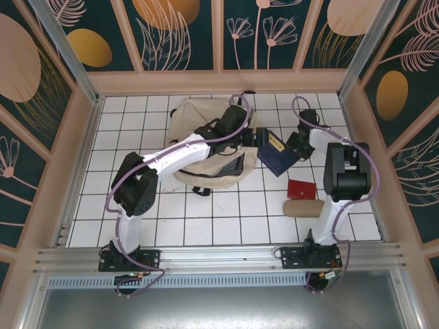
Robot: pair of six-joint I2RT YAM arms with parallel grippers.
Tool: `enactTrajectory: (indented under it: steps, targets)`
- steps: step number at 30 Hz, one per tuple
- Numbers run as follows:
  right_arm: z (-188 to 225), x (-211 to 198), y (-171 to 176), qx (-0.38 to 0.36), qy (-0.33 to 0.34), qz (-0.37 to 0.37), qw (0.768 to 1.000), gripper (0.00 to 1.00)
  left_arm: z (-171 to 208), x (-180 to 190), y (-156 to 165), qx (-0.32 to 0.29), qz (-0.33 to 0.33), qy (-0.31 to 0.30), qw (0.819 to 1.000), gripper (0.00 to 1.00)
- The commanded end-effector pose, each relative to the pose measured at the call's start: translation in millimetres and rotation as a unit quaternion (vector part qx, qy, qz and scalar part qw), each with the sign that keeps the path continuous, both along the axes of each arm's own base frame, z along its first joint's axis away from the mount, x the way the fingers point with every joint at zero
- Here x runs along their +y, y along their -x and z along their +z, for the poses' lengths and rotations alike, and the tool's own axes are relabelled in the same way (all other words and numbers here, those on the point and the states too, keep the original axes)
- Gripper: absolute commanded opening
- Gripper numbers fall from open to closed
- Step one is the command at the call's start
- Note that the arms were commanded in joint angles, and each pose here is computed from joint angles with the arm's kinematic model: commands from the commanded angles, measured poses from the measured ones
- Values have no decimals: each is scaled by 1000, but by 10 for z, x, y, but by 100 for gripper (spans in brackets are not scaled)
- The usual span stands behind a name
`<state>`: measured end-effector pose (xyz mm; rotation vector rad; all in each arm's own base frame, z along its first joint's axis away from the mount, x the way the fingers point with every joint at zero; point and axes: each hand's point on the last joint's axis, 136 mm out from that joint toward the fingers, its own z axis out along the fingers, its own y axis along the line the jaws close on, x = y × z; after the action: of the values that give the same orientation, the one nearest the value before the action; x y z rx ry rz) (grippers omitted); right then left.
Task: Pack the student bag
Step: Rotate the book at the middle-right of the table.
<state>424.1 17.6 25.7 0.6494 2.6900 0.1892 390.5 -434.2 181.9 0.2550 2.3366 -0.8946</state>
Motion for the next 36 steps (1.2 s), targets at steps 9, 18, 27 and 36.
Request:
enactTrajectory:
  steps: [9, 18, 27, 36]
  targets:
    - [-133, 411, 683, 54, -34, 23, 998, 35, 48, 69, -102, -21, 14, -27, 999, 95]
    - [159, 837, 692, 24, -70, 116, 991, 42, -25, 189, -176, -18, 32, -41, 999, 97]
    - [-59, 728, 684, 63, -26, 135, 988, 41, -140, -93, 93, 31, -41, -4, 999, 77]
    - [-134, 781, 807, 76, -41, 142, 986, 29, -660, -287, 596, 124, -89, -11, 988, 48]
